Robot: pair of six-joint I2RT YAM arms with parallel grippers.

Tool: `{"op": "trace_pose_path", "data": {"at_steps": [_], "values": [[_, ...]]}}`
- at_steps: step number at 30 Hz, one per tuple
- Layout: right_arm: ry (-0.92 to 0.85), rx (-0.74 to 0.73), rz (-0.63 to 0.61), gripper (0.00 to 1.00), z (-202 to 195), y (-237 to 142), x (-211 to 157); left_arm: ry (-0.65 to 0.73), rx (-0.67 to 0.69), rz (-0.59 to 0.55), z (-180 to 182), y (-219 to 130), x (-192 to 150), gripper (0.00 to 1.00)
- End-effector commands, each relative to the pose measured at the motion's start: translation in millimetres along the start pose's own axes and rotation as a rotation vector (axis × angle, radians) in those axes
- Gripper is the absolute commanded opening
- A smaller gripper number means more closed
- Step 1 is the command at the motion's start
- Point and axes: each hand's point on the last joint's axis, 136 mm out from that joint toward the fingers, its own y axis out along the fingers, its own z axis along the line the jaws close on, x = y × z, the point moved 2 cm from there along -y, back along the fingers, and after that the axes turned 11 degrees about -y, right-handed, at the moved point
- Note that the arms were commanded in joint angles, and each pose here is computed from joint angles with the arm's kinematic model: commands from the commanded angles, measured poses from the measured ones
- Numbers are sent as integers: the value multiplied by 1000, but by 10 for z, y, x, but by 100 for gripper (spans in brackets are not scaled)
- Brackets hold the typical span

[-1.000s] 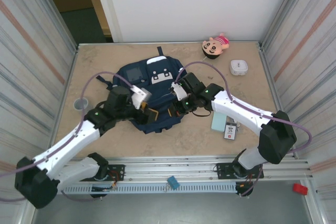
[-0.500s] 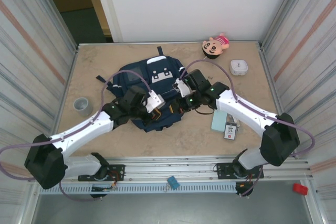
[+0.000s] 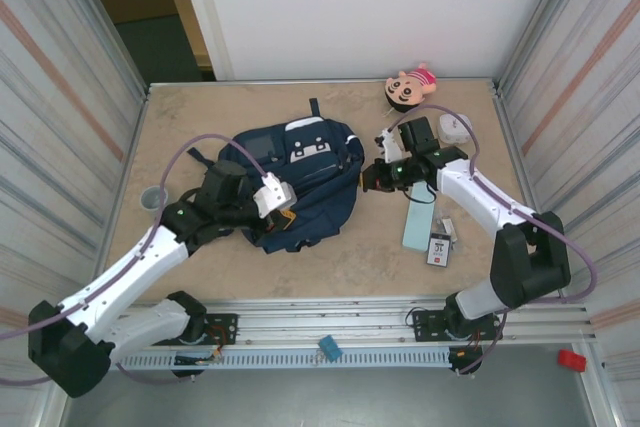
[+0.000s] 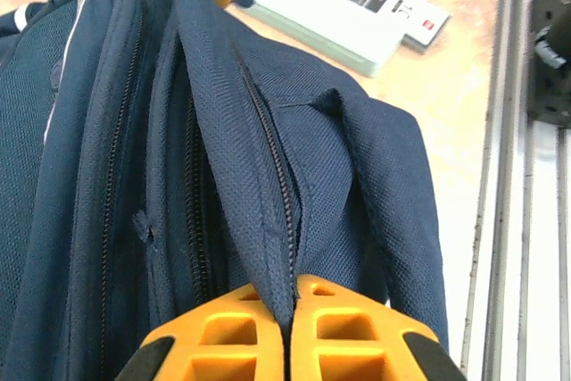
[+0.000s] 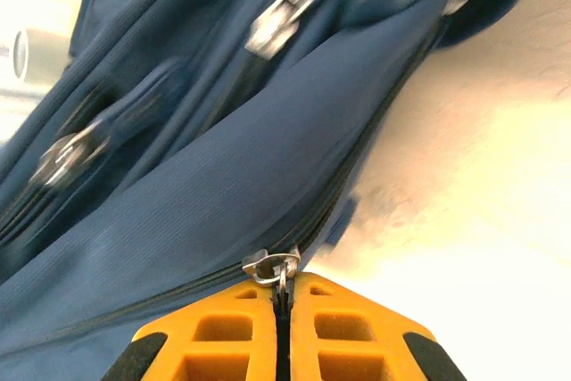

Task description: Pack books, pencil case, and school supplies into a backpack

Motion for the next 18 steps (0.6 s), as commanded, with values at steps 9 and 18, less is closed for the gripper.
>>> {"op": "trace_pose_path", "data": {"at_steps": [9,18], "values": [[78,-22,-133,0,-527,257,435,189,-160,-185,-421,-430,533,0],[51,-92,-120,0,-648,232,575,158,-73,7,-376,-431,85,0]]}}
